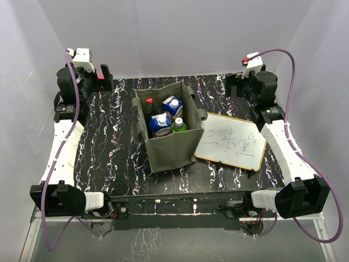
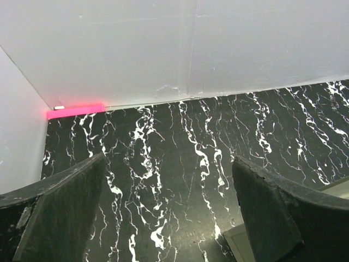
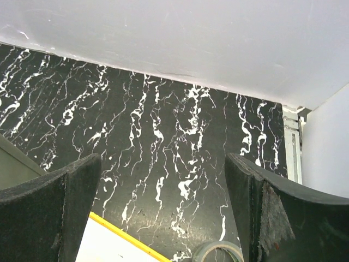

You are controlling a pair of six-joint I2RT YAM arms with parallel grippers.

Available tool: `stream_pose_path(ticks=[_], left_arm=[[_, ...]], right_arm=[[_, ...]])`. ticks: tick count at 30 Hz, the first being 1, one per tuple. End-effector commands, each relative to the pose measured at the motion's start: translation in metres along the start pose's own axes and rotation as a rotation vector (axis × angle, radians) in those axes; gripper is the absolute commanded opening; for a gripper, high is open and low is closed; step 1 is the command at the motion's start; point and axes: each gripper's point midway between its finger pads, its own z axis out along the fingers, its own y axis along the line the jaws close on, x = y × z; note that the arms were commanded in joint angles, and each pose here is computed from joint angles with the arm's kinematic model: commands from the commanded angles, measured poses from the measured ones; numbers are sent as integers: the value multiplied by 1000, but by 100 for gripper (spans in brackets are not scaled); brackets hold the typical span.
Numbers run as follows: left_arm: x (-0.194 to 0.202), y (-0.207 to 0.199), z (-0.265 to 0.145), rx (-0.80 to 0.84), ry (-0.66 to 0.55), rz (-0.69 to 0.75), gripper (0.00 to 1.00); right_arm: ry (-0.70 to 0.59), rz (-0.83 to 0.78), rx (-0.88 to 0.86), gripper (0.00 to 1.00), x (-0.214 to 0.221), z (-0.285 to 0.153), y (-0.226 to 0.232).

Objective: Place the beverage into the canvas bag

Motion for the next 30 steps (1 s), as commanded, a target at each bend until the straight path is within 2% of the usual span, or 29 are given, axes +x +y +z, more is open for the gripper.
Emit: stream_pose_path(ticks=[1, 5, 12, 24, 30], left_arm=[[-6, 1, -11, -12, -22, -39, 97], [-9, 3, -21, -19, -30, -45, 97], [1, -9, -35, 61, -41, -7, 97], [-14, 20, -54, -120, -85, 10, 97], [-27, 15, -54, -82, -91, 31, 97]], right_arm=[[-99, 11, 39, 99, -25, -14, -11], [-96, -28, 12, 99, -27, -24, -8], [-103, -41, 11, 99, -21, -38, -14], [-107, -88, -14, 99, -23, -61, -11], [-169, -102, 6, 99, -30, -59, -14]])
